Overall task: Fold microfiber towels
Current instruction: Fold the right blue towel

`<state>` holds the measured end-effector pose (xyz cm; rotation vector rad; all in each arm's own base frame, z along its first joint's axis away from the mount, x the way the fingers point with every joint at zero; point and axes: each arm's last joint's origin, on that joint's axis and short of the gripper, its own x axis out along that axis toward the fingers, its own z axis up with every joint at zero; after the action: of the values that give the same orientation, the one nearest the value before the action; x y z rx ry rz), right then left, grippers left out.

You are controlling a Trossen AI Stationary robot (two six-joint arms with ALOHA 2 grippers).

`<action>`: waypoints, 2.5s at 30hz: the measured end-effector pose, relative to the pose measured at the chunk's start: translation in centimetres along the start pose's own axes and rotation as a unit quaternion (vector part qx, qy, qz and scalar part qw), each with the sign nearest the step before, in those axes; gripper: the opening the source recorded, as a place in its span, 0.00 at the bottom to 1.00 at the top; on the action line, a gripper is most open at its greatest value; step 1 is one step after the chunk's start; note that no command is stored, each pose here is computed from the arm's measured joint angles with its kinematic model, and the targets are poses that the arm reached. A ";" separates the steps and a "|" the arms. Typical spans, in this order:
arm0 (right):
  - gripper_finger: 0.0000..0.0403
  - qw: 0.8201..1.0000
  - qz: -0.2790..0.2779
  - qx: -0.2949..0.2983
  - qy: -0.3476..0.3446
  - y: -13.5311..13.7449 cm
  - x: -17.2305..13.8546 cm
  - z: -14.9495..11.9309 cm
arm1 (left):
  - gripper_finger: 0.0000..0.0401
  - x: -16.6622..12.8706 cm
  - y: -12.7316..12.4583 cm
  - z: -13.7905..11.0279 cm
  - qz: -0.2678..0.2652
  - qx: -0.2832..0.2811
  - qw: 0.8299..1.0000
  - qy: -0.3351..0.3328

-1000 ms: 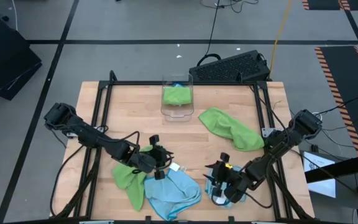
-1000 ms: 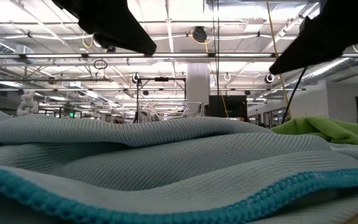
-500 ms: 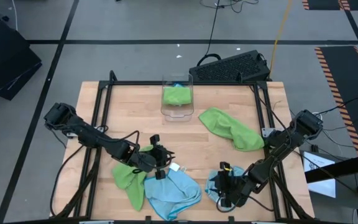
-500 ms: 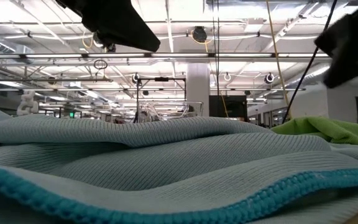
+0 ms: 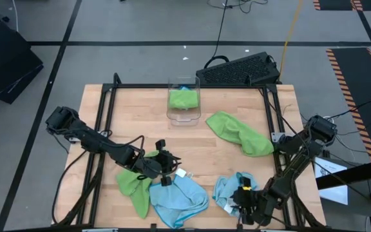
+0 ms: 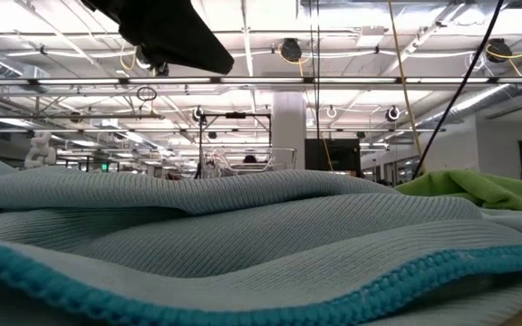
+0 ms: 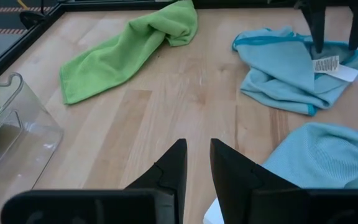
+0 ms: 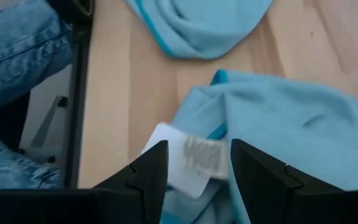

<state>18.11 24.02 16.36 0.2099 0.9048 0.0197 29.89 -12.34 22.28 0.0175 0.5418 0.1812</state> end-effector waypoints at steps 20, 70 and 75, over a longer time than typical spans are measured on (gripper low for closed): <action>0.41 0.991 -0.066 0.106 0.039 -0.8 -0.9 -2.1 | 0.18 0.0 -0.2 0.7 -0.012 -0.096 0.995 -0.030; 0.00 0.992 0.039 -0.032 -0.115 -4.4 0.6 0.3 | 0.18 2.7 -5.4 -2.1 -0.130 -0.014 0.990 -0.053; 0.00 0.986 0.005 -0.034 -0.164 -4.7 0.3 1.3 | 0.20 3.4 -6.2 -1.6 -0.124 -0.004 0.988 -0.090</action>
<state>18.95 19.20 16.04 0.1486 0.5731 0.0233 33.01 -17.87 18.77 -0.0418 0.3593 -0.0603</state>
